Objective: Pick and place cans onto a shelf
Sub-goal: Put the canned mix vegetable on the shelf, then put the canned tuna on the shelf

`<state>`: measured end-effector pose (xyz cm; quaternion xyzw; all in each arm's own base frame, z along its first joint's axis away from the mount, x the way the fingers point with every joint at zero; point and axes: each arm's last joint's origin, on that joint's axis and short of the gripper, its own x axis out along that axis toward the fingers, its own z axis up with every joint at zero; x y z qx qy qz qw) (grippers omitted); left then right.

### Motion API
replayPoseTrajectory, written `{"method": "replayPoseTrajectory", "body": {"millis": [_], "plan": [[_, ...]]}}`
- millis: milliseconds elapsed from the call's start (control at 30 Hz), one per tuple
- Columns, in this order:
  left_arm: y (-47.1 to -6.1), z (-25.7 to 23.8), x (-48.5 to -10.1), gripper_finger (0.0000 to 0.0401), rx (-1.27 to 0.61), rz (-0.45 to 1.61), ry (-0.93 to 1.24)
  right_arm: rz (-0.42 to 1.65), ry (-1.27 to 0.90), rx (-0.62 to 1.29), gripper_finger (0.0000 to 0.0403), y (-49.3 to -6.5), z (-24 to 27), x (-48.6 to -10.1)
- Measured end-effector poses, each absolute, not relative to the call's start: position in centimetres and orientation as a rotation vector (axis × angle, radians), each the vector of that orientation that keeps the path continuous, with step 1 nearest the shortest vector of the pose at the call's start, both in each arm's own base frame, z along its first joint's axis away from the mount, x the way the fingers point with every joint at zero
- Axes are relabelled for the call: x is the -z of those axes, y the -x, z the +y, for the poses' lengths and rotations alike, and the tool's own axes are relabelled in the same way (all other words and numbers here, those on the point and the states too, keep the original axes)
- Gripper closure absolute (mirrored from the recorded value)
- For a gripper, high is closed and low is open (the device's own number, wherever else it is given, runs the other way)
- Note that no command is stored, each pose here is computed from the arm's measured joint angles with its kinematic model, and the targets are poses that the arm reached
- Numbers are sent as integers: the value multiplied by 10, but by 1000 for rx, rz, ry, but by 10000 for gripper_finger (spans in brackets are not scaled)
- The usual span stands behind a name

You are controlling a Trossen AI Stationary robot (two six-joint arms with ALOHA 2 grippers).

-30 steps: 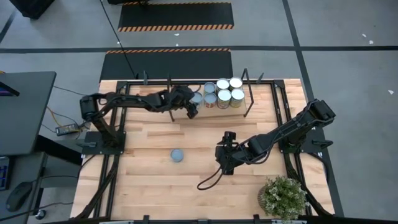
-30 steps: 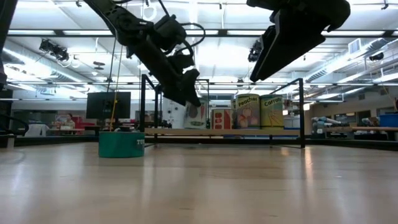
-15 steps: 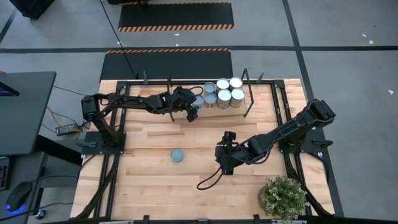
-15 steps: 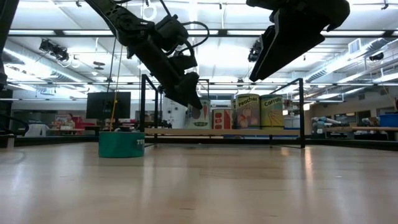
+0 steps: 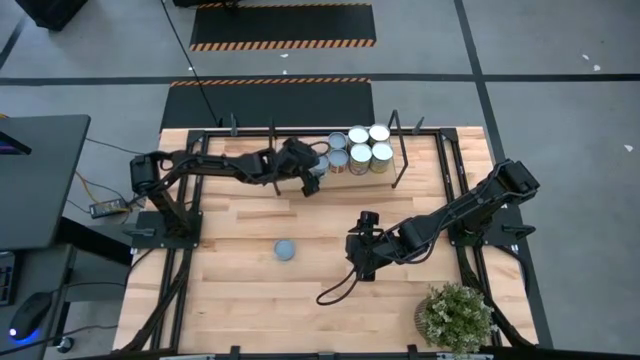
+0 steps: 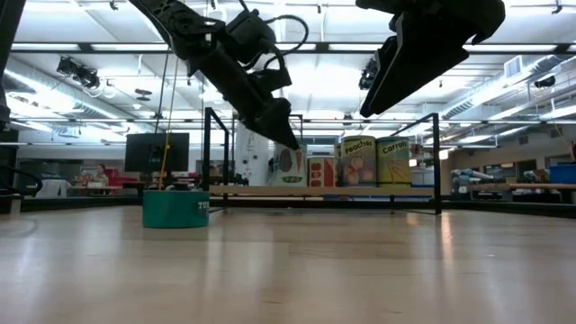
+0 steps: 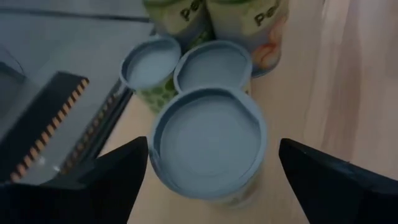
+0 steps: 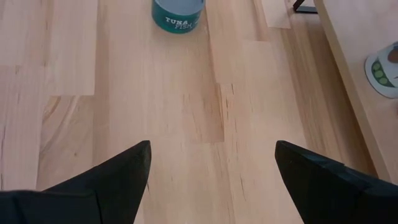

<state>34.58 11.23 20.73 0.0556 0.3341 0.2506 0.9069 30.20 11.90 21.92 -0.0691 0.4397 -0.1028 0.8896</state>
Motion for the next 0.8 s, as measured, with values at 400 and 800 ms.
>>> {"method": "replayPoseTrajectory", "body": {"millis": [400, 800], "plan": [[-351, 83, -240, 32, -548, 733, -368, 909, 142, 208, 53, -301, 122, -219], [-310, 0, -252, 32, 67, 964, -110, 898, 139, 206, 53, -302, 122, -220]]}}
